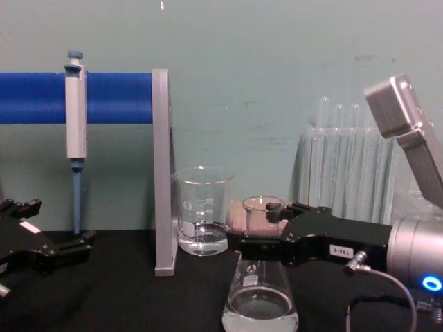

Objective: Grasp the erlenmeyer flask with one hand, shake it three times, then place it back.

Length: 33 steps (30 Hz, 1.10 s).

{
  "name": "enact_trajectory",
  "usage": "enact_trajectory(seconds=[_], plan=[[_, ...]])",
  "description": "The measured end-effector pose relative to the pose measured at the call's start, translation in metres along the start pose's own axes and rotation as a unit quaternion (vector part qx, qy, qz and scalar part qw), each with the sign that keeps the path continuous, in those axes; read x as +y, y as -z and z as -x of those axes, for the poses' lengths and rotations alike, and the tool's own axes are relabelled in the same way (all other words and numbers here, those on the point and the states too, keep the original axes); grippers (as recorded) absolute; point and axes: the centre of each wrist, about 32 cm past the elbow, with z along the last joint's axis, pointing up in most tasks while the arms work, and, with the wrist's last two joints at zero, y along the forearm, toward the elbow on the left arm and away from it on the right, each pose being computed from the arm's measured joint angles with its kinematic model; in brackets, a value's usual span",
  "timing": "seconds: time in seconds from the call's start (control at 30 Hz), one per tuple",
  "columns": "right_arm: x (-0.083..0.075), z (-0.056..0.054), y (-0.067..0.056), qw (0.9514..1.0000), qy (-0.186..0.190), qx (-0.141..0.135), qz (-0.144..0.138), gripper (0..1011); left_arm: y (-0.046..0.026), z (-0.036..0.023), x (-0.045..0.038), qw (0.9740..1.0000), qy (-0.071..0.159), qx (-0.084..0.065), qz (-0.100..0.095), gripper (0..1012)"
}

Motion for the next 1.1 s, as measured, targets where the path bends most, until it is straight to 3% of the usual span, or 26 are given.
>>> enact_trajectory(seconds=[0.77,1.1], plan=[[0.0028,0.0006,0.0007,1.0000,0.000,-0.001,0.000,1000,0.0000,0.0000,0.0000,1.0000,0.000,0.000,0.000,1001],[0.0024,0.0005,0.0008,1.0000,0.000,0.000,0.000,787,0.0000,0.0000,0.0000,1.0000,0.000,0.000,0.000,1001]])
